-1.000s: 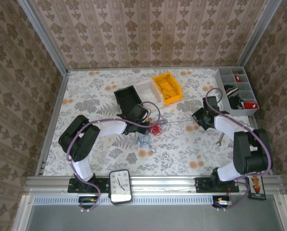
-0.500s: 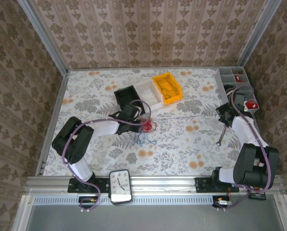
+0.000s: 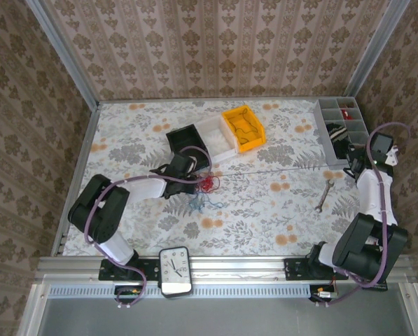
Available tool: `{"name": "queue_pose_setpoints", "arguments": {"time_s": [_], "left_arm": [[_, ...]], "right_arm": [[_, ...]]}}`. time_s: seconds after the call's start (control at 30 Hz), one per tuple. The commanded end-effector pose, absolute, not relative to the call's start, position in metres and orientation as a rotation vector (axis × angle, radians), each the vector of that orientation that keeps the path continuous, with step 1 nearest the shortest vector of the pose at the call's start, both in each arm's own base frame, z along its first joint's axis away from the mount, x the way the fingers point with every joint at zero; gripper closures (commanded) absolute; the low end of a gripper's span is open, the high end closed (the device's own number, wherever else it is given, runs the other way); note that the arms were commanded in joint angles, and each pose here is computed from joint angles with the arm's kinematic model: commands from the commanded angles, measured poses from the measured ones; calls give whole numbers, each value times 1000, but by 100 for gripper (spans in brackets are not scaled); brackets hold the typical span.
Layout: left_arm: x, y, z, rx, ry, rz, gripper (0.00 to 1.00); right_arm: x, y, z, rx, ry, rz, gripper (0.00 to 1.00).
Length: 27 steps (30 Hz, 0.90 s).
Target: Untangle the cables
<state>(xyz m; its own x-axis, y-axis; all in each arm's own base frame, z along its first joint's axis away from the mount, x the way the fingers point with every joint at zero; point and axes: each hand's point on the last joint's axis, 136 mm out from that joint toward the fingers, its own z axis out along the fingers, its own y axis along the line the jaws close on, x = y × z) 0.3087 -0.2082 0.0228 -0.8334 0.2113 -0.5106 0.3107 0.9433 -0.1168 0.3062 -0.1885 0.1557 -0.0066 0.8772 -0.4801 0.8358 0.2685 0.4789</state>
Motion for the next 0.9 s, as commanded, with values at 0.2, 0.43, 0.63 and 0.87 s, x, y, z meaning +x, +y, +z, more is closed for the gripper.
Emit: {"name": "queue_pose_setpoints", "arguments": {"time_s": [0.2,0.43,0.63,0.87], "left_arm": [[283,-113,-3,69,2768,155,86],[272,-79,-2,-380,2816,244,84],[281,-79,9,-490,2798,205,69],[304,-149,22,-112,2750,-15,92]], "right_arm": [[283,-220,181,1609,1687,-61,100],[277,-231,191,1617,1654,-97,100],[280,-232,191,1614,1655,-73,100],[331,-159,191,1275,1879,47,100]]}}
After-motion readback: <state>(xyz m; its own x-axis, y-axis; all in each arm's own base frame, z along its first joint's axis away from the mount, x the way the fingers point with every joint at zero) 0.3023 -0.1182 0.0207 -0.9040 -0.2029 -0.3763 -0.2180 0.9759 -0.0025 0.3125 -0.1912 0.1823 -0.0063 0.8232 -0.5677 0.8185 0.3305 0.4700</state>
